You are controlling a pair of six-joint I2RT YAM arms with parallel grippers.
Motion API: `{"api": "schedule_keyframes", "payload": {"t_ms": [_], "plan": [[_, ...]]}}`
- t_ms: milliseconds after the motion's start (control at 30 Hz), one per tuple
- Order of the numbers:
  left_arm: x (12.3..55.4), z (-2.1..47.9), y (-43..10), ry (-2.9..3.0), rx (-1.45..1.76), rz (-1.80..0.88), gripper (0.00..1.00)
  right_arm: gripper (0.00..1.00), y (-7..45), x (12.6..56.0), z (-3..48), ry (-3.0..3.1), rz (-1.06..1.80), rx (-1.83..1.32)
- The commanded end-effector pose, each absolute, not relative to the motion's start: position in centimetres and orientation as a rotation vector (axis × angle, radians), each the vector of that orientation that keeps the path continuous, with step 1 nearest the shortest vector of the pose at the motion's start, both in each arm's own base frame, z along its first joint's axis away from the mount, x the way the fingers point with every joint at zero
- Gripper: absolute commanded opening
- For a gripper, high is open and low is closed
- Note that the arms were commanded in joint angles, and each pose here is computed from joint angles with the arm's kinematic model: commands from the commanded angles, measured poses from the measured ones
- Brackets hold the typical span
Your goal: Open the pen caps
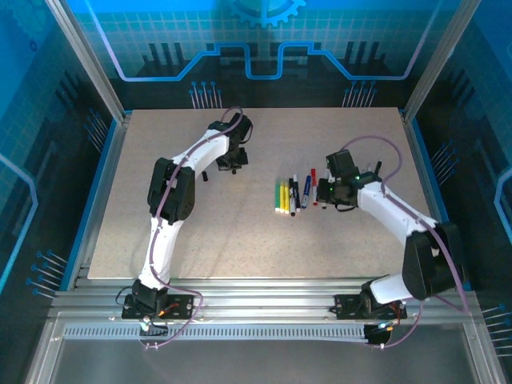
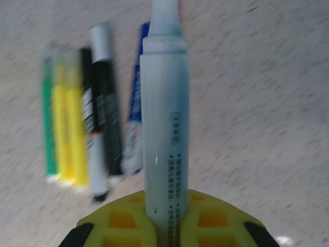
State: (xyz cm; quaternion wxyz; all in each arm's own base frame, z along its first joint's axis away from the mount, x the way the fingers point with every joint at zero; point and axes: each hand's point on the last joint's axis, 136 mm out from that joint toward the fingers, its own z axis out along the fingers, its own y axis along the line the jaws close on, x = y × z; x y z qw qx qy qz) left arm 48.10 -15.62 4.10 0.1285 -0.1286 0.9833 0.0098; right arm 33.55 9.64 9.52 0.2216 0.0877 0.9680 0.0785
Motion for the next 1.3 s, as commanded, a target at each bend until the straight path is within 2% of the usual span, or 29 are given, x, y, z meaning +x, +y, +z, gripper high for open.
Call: {"api": "schedule_keyframes", "payload": {"t_ms": [0, 433, 633, 967, 1267], "plan": [[47.2, 5.1, -13.0, 2.862, -0.358, 0.14, 0.0, 0.0, 6.5, 35.3, 7.8, 2.716, 0.027, 0.228], [45.2, 3.4, -8.1, 2.876, -0.373, 0.401, 0.0, 0.01, 1.6, 39.0, 5.5, 2.765, -0.265, 0.333], [44.8, 3.1, -7.4, 2.879, -0.373, 0.462, 0.14, 0.03, -0.7, 39.4, 3.9, 2.827, -0.371, 0.403], [44.8, 3.4, -7.7, 2.877, -0.383, 0.431, 0.28, 0.28, -2.2, 39.4, 3.5, 2.868, -0.412, 0.456], [45.0, 4.3, -7.8, 2.858, -0.388, 0.415, 0.31, 0.32, -2.5, 38.9, 3.3, 2.883, -0.433, 0.473]]}}
